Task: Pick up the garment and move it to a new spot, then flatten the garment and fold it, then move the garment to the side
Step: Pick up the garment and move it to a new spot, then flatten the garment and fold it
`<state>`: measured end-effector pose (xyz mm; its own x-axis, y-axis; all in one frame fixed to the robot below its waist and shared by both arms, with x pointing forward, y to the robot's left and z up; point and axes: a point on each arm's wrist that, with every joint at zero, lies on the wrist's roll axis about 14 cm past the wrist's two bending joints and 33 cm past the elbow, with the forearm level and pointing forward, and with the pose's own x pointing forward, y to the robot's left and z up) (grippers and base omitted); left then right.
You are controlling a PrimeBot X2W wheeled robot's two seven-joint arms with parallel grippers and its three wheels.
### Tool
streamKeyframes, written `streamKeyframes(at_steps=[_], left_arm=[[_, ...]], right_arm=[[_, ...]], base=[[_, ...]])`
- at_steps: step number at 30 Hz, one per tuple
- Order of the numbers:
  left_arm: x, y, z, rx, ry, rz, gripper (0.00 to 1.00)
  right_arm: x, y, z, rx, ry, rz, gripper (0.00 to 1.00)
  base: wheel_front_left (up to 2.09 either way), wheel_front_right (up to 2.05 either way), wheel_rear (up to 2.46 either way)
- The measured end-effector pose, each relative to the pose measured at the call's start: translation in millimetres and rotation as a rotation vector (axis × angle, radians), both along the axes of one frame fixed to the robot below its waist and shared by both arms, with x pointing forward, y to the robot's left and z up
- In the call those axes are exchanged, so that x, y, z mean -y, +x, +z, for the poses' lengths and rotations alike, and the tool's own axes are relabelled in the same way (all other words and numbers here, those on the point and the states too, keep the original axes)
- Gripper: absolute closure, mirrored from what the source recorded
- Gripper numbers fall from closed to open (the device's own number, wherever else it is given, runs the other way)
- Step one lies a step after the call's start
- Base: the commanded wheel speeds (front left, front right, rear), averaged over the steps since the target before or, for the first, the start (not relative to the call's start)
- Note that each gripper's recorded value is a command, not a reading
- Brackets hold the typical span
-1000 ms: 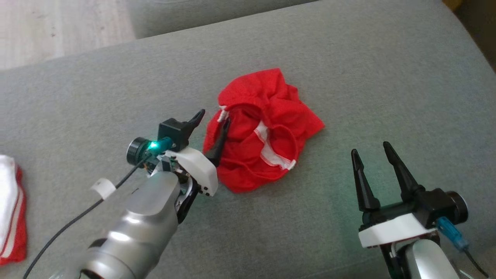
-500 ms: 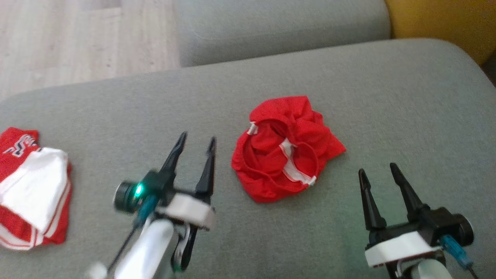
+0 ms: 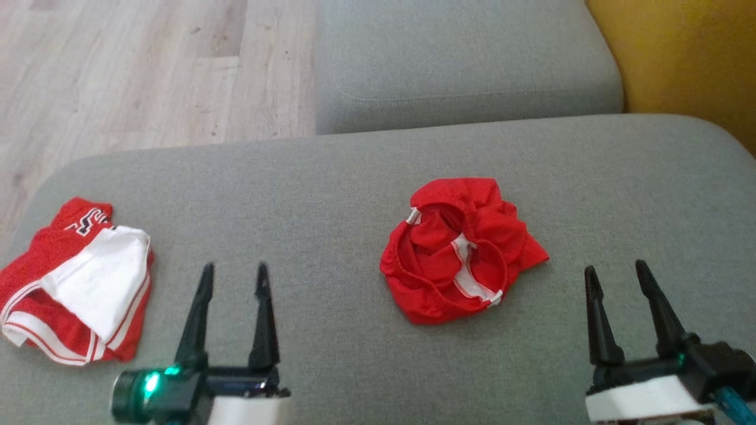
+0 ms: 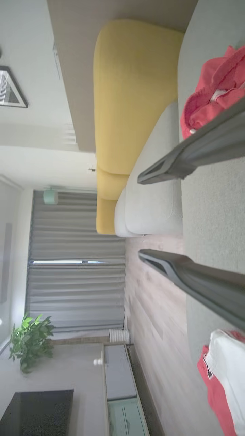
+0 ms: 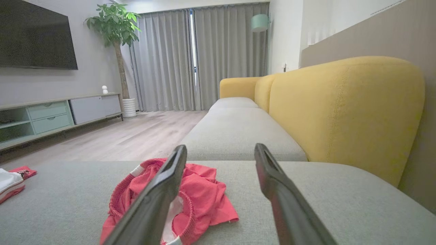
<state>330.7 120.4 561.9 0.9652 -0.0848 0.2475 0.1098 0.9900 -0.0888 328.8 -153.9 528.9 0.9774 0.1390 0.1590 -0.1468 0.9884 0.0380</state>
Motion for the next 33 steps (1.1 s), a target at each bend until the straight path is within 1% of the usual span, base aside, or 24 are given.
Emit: streamKeyframes(at_steps=[3, 8, 12, 33], left_arm=[[-5.8, -13.6, 0.1, 0.007, 0.009, 0.023, 0.0], [-5.3, -30.8, -25.2, -0.068, 0.02, 0.021, 0.0], [-5.5, -38.8, -41.6, -0.118, 0.025, 0.017, 0.0], [-0.2, -45.2, -66.6, -0.19, 0.043, -0.019, 0.0]], right_arm=[[4.8, -7.6, -4.1, -0.011, -0.001, -0.014, 0.0], [10.0, -18.8, -21.9, -0.066, -0.004, -0.029, 0.0], [12.7, -23.0, -26.6, -0.08, -0.003, -0.037, 0.0], [12.0, -24.8, -30.5, -0.091, 0.014, -0.036, 0.0]], base=[[0.0, 0.0, 0.0], [0.0, 0.0, 0.0], [0.0, 0.0, 0.0], [0.0, 0.0, 0.0]])
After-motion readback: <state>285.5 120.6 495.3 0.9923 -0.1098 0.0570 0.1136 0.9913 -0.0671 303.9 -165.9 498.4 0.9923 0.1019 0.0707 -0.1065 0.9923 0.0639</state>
